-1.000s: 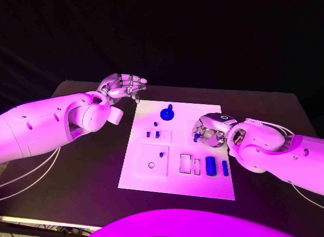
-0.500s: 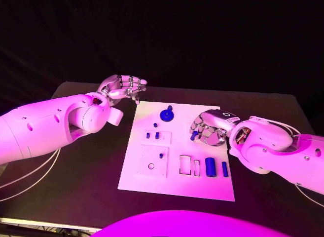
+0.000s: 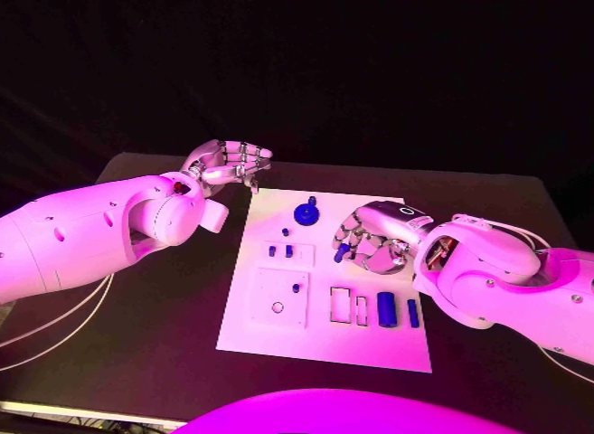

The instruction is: Assemble the parts on the task board

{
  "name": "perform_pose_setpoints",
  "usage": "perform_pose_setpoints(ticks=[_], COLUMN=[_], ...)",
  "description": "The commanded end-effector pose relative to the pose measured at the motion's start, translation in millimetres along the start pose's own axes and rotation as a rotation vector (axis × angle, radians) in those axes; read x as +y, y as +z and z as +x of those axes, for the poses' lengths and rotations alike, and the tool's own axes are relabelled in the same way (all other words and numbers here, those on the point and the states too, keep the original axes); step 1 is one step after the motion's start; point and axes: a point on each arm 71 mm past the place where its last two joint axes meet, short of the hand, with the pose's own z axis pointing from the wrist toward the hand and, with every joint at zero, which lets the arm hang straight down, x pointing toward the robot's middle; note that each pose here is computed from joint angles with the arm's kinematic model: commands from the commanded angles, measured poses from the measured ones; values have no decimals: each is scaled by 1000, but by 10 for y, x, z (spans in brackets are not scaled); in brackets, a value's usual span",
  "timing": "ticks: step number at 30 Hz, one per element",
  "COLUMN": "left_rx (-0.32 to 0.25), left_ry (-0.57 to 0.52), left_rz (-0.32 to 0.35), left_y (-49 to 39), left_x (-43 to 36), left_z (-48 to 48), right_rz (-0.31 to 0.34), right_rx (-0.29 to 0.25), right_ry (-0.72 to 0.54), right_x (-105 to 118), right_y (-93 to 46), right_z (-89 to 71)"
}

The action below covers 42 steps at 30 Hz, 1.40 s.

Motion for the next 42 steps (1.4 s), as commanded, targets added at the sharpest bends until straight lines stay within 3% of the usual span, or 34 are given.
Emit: perform_pose_setpoints(ticks=[1,9,15,24,42], left_rx=[21,26,30,30,32], left_ry=[-5,-7,-8,-9,-9], left_rz=[9,10,9,8,7], left_y=[13,24,30,30,31], left_x=[-14,-14,-13,-12,-11], left_z=[37,63,77,76,77], right_rz=[-72,-186,-222,-225,-219], right_rx=[2,24,51,86,107], right_ry=[-2,-1,12,32,35], right_x=[198,558,669,689,692], right_y=[60,221,297,372,434], right_z=[48,288,504,754,904])
